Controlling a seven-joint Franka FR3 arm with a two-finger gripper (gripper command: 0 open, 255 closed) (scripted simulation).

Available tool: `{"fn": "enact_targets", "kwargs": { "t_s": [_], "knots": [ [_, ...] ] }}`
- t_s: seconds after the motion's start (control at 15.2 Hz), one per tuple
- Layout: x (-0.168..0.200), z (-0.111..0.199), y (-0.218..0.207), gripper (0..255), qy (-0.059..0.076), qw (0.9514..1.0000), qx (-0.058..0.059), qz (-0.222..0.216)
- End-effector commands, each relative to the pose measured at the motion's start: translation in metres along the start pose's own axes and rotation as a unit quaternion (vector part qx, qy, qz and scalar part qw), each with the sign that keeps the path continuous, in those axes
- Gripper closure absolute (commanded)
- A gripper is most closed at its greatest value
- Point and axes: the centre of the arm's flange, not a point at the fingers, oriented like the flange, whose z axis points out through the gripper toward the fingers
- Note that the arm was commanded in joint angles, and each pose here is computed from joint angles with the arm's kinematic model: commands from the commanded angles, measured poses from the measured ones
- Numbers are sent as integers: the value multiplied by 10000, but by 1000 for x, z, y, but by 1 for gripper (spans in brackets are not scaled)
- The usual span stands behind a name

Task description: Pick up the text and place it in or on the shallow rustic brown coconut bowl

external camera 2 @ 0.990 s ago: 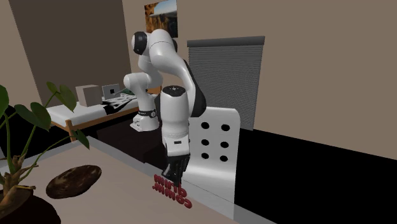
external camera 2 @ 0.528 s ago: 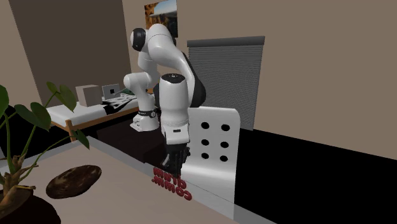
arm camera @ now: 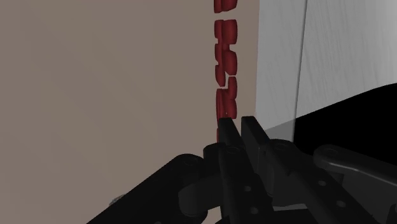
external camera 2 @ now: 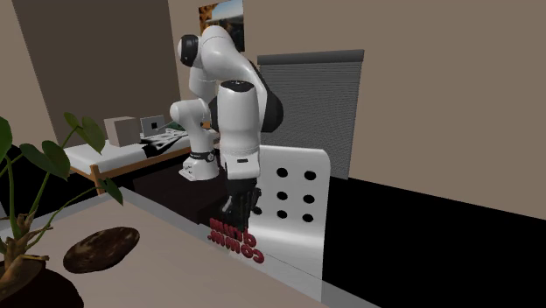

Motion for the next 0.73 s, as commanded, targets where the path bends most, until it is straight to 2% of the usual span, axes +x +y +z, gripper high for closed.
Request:
{"fn": "enact_targets", "kwargs": {
  "t_s": [0.0, 0.33, 0.66],
  "knots": [
    [-1, -10, 0, 255, -2, 10000, 1, -1],
    [-2, -31, 0, 255, -2, 10000, 1, -1],
    [-62, -39, 25, 255, -2, 10000, 1, -1]
  ]
}}
